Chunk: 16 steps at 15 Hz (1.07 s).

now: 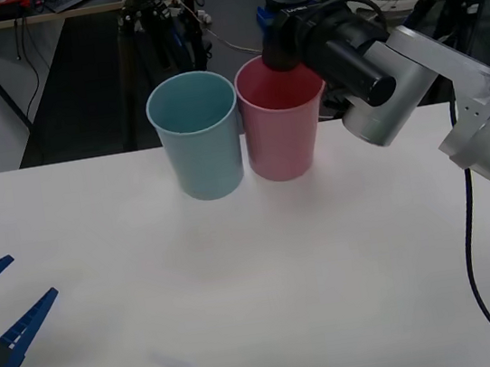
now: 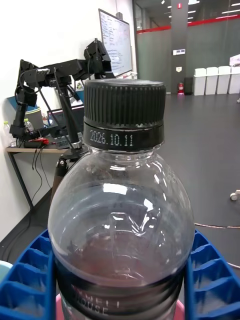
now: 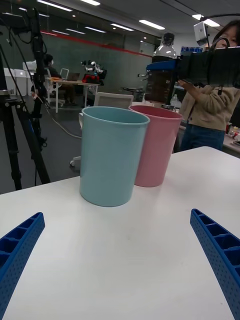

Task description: Grasp the object on the table and drop it into the matching bin: aluminum can to the light blue bin, PET bottle to the pink bin.

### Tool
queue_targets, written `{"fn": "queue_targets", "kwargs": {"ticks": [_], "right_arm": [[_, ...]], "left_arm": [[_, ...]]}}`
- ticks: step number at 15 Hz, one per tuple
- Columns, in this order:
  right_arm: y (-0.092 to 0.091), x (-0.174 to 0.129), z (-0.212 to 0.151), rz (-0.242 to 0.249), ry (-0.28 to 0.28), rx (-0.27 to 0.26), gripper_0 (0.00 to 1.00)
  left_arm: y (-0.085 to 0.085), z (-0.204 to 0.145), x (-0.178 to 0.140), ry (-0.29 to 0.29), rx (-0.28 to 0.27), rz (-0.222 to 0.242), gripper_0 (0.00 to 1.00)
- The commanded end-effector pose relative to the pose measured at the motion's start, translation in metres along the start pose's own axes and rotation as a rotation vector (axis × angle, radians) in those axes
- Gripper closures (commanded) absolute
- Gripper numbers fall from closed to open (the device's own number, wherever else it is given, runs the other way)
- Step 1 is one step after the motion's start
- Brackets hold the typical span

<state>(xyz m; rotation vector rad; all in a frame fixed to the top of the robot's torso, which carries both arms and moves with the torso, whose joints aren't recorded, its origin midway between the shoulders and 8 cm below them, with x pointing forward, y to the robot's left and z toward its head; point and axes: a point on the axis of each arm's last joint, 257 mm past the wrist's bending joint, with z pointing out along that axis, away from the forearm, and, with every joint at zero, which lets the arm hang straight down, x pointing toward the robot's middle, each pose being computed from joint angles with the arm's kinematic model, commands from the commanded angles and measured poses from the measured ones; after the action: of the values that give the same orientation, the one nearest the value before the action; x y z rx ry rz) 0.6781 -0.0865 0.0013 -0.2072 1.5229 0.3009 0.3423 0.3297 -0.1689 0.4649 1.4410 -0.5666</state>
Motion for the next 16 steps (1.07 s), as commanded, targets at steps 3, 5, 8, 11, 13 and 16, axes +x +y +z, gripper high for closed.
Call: {"fn": "queue_targets", "kwargs": {"ticks": [3, 5, 8, 11, 13, 16], "right_arm": [[0.004, -0.007, -0.002, 0.014, -0.008, 0.005, 0.0], [0.004, -0.011, -0.004, 0.011, -0.009, 0.013, 0.0], [0.002, -0.011, -0.004, 0.008, -0.01, 0.015, 0.0], [-0.001, -0.011, -0.005, 0.006, -0.009, 0.02, 0.0], [-0.001, -0.012, -0.005, 0.004, -0.011, 0.02, 0.0], [-0.002, -0.013, -0.005, 0.003, -0.011, 0.02, 0.0]], "left_arm": [[0.0, 0.0, 0.0, 0.0, 0.0, 0.0, 0.0], [0.0, 0.0, 0.0, 0.0, 0.0, 0.0, 0.0], [0.0, 0.0, 0.0, 0.0, 0.0, 0.0, 0.0], [0.0, 0.0, 0.0, 0.0, 0.0, 0.0, 0.0], [0.0, 0.0, 0.0, 0.0, 0.0, 0.0, 0.0], [0.0, 0.0, 0.0, 0.0, 0.0, 0.0, 0.0]]}}
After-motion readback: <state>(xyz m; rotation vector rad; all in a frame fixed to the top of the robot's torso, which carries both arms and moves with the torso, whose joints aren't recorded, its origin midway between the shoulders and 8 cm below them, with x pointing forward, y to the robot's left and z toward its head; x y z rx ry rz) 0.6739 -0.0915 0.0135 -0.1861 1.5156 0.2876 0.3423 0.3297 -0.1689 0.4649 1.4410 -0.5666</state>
